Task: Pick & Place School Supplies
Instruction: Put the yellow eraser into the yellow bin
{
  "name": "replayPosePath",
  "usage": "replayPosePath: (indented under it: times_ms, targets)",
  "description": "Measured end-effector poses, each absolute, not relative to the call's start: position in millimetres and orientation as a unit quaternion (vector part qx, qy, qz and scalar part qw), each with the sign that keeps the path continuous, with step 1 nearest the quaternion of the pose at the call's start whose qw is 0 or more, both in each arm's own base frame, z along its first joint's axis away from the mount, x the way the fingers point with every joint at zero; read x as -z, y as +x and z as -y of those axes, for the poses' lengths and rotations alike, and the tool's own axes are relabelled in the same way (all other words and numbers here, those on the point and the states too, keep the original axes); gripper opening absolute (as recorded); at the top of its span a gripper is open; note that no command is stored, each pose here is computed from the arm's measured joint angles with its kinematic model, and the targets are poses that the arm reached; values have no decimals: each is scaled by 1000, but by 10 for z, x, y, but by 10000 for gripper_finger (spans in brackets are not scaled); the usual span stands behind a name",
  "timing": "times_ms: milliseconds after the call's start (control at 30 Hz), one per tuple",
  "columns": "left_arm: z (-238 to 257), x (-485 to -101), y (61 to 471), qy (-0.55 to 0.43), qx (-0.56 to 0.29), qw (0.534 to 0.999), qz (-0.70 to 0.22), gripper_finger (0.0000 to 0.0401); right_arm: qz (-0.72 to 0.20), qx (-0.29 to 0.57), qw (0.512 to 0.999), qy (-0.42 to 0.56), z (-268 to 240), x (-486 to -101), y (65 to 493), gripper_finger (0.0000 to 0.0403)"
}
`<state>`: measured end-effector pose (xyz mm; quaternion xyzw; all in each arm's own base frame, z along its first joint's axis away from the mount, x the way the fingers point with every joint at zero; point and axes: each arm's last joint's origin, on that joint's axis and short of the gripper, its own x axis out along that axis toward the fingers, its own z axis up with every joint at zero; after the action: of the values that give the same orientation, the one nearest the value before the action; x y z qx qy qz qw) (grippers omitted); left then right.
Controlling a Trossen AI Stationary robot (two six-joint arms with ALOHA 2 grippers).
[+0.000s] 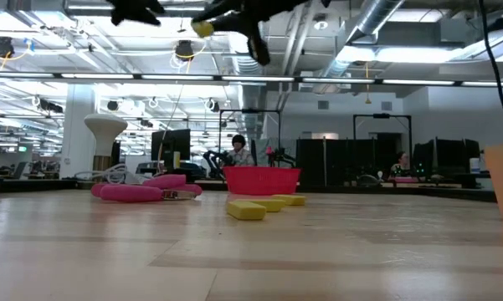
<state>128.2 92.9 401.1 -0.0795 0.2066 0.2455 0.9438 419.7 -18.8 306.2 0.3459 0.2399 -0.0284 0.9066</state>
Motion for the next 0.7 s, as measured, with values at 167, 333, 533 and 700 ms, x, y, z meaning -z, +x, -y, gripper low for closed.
replayPosePath:
  times_ms: [167,333,533,700]
  targets:
    - [-712,-4162,999,-116,-258,950,-133,186,-244,-30,908,340,293,-2881,4330,18]
    - [-594,-4236,835,-132,-270,950,-88,186,-247,-75,905,338,395,-2802,4390,18]
    - [-562,-4252,782,-132,-281,948,-77,186,-245,-127,893,356,354,-2766,4516,18]
    - [-580,-4247,806,-120,-280,949,-84,186,-236,-157,894,347,189,-2755,4824,18]
